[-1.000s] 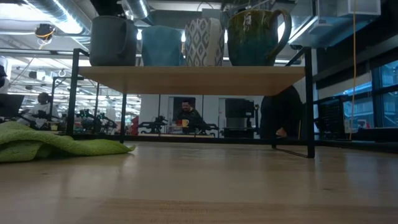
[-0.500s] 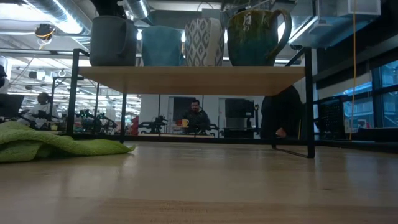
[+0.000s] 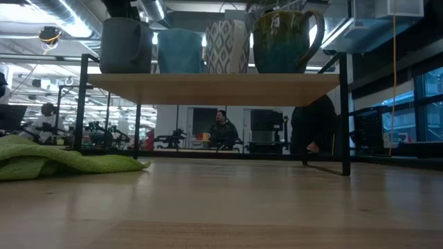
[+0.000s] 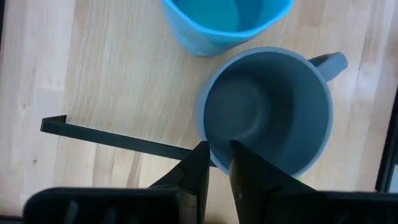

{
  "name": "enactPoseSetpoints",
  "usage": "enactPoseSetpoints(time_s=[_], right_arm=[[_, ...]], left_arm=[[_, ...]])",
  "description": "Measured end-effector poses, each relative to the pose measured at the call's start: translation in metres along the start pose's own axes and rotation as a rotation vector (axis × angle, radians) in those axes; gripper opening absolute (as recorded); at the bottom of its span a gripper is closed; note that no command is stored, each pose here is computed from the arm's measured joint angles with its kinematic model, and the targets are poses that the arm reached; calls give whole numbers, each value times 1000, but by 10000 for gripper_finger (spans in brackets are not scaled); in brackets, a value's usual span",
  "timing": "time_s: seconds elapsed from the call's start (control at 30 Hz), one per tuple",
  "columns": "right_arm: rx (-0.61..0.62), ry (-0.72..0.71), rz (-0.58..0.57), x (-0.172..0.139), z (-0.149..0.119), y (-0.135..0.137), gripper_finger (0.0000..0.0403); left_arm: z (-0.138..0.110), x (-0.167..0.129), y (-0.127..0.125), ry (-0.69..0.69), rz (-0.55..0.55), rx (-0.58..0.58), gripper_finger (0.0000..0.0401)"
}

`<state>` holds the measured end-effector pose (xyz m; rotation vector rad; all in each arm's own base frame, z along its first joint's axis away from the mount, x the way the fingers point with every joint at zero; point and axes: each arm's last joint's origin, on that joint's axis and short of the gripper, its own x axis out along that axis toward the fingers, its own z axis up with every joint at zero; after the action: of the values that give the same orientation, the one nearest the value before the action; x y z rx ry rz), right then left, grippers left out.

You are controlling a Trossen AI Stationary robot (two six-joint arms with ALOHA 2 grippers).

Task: Stack small to large cups/mugs on shelf
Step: Adjust the mugs on the shelf

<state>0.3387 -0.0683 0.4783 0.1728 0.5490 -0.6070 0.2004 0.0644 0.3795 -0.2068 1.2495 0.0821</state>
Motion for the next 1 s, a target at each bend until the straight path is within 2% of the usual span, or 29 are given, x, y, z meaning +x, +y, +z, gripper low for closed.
enactPoseSetpoints(time_s=[0.13,0.37,0.83,1.0], right_arm=[[0,0,0,0,0,0,133],[1,0,0,0,0,0,133],[-8,1,-20,3,2,-7,133],[-6,1,-28,4,2,-10,133]], left_arm=[[0,1,0,1,0,-2,55],[-5,22,1,74,-8,-12,55],[1,24,2,22,58,8,55],[2,23,3,15,87,38,39]])
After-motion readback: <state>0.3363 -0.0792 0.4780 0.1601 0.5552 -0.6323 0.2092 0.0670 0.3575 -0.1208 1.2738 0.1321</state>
